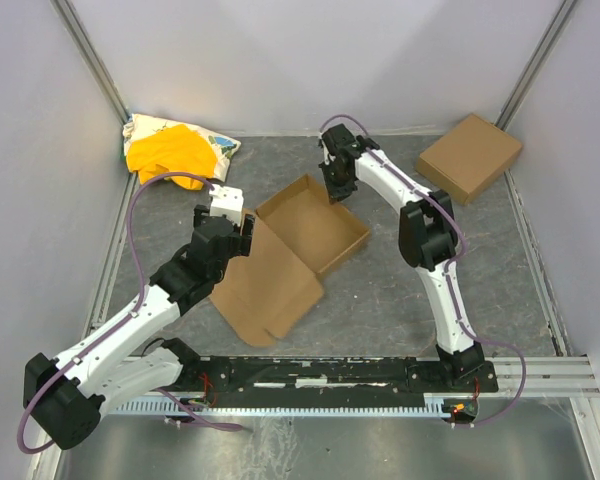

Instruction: Fold the paper box

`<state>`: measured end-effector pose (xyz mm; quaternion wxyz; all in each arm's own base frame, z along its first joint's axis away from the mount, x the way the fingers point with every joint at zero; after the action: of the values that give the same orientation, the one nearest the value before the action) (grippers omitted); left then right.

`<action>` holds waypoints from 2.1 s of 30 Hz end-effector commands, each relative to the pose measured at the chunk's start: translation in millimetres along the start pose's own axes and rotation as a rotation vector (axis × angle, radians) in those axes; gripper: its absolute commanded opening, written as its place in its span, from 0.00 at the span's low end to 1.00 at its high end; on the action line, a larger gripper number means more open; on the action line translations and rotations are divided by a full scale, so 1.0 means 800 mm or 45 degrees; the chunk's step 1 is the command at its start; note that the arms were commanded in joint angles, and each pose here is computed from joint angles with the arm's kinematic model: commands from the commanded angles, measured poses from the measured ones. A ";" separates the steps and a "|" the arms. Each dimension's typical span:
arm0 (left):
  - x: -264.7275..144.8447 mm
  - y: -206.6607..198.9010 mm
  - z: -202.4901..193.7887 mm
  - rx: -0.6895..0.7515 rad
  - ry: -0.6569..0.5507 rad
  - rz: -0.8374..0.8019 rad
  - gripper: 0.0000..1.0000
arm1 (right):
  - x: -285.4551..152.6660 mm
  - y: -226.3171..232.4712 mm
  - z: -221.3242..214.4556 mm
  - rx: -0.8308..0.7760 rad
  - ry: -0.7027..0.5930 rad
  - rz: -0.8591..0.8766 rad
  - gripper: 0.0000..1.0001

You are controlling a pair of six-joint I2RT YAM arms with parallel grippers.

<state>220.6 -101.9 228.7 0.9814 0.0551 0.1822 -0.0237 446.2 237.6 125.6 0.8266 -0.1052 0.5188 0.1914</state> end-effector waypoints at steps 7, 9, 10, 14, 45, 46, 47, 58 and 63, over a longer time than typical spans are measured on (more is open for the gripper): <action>-0.009 0.001 0.021 -0.063 -0.105 -0.042 0.80 | -0.075 -0.023 -0.077 0.625 0.011 -0.032 0.23; -0.010 0.001 0.023 -0.073 -0.110 -0.050 0.80 | -0.087 -0.021 -0.108 0.676 0.004 -0.038 0.24; -0.011 0.001 0.023 -0.078 -0.110 -0.054 0.80 | -0.095 -0.016 -0.119 0.706 -0.021 -0.020 0.28; -0.014 0.001 0.026 -0.110 -0.143 -0.085 0.79 | -0.130 0.046 -0.153 0.624 -0.026 0.266 0.52; -0.004 -0.005 0.018 -0.087 -0.105 -0.097 0.79 | -0.070 0.031 0.003 -0.392 -0.195 0.391 0.60; -0.003 -0.006 0.018 -0.086 -0.102 -0.099 0.79 | -0.068 0.030 0.000 -0.401 -0.181 0.394 0.60; -0.002 -0.006 0.018 -0.085 -0.099 -0.100 0.79 | -0.068 0.030 -0.003 -0.408 -0.169 0.396 0.60; 0.000 -0.006 0.015 -0.078 -0.093 -0.089 0.79 | -0.049 0.033 -0.020 -0.415 -0.096 0.328 0.55; -0.001 -0.007 0.015 -0.086 -0.107 -0.109 0.74 | -0.042 0.035 -0.034 -0.375 -0.046 0.285 0.41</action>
<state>219.2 -105.2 228.5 0.9822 0.0385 0.1756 -0.0541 405.4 245.5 132.8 0.7741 -0.1601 0.4858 0.3730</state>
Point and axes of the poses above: each gripper's point midway between its finger pads, its own x axis out along the fingers, its own y axis along the line the jaws close on, z = x × y, the point moved 8 cm from there along -x, back along the fingers, and after that the axes turned 5 degrees about -x, right-handed, at the moved point
